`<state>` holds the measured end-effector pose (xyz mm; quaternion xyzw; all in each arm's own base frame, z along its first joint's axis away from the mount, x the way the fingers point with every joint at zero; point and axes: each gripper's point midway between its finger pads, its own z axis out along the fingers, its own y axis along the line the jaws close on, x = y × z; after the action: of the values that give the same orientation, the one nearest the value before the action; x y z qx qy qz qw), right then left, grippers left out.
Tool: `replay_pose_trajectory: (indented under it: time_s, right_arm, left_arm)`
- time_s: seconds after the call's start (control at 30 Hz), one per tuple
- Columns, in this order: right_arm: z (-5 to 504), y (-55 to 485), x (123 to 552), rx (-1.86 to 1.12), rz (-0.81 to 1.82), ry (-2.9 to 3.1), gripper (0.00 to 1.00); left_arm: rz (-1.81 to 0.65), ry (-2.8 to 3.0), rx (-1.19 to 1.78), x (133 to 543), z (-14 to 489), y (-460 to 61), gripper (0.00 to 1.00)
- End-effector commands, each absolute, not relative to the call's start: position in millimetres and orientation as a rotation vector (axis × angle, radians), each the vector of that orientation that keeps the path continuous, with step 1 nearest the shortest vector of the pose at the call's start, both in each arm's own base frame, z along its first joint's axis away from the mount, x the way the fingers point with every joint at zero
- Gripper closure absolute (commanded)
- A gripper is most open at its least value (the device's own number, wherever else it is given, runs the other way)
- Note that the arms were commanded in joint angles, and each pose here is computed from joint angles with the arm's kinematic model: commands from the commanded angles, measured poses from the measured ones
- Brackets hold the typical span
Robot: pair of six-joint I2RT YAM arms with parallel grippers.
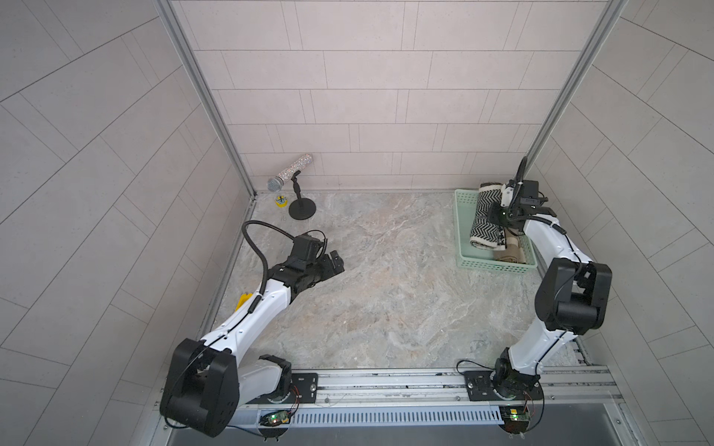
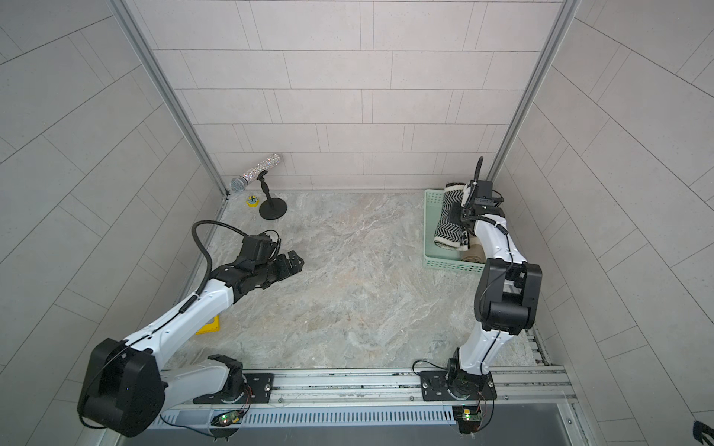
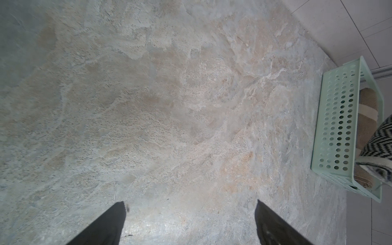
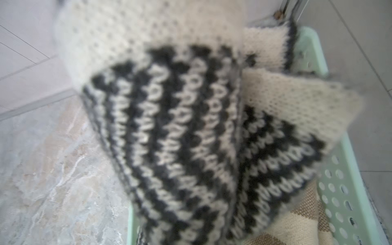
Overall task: Roll up the scarf and place it into the basket
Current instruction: Place the scarf in the basket.
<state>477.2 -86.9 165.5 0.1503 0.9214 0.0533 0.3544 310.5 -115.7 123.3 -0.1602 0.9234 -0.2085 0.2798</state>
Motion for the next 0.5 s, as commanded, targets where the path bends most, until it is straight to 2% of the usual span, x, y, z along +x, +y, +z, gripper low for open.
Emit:
replay_pose_trajectory:
  time_s: [0.0, 0.33, 0.47]
  right_arm:
    - [146, -75, 475, 0.352, 0.163, 2.461, 1.00]
    - [112, -17, 490, 0.356, 0.631, 2.536, 1.00]
    - [90, -9, 490, 0.360, 0.701, 2.615, 1.00]
  left_arm:
    - [-0.544, 2.500, -0.445, 308, 114, -112, 0.00]
    - [-0.542, 2.526, -0.457, 307, 107, -111, 0.00]
    - [-0.544, 2.532, -0.455, 308, 106, -112, 0.00]
